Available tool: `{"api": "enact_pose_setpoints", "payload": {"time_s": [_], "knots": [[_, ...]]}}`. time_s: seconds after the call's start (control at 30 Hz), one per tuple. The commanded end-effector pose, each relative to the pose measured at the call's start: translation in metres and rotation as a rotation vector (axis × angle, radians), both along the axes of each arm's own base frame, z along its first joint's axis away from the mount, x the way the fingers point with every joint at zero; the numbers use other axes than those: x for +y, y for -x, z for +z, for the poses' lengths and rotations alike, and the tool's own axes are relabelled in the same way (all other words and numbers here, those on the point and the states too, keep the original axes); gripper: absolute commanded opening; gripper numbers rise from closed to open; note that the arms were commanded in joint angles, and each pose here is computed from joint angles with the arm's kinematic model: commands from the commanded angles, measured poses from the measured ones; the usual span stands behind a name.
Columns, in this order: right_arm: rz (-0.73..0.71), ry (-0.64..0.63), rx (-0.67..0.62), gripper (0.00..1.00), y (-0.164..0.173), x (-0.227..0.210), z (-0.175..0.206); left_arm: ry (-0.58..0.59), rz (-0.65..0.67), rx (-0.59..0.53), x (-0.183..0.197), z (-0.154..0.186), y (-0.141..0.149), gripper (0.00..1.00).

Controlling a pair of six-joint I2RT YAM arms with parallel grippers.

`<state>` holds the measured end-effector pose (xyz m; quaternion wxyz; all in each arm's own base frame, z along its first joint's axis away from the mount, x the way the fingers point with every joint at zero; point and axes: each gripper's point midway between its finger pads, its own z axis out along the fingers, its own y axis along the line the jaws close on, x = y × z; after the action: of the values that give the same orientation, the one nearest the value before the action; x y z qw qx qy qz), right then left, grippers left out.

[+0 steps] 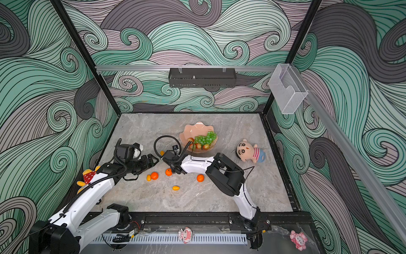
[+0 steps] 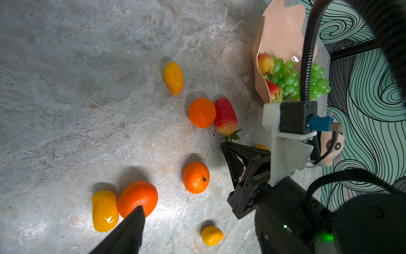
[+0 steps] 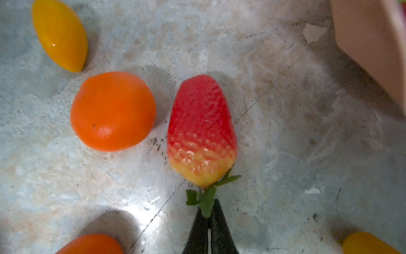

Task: Arrange fruit in a fruit bowl
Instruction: Pick up the fruit from the center of the table.

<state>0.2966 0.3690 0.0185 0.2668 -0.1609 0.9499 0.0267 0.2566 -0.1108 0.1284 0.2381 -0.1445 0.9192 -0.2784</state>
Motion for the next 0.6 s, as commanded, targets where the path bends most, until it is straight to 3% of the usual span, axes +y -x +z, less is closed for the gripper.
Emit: {"api": "enact_pose_setpoints", "payload": {"time_s": [0.0, 0.37, 0.57], "knots": [[-0.010, -0.035, -0.025, 0.02, -0.001, -0.002, 0.021, 0.021, -0.027, -0.035, -0.004, 0.013, -0.005, 0.81], [0.019, -0.067, -0.037, 0.00, 0.022, -0.016, 0.042, 0.054, -0.053, -0.040, -0.008, 0.014, 0.010, 0.81], [0.085, -0.156, -0.032, 0.00, 0.043, -0.016, 0.056, 0.072, -0.067, -0.048, -0.012, 0.012, 0.020, 0.81]]}}
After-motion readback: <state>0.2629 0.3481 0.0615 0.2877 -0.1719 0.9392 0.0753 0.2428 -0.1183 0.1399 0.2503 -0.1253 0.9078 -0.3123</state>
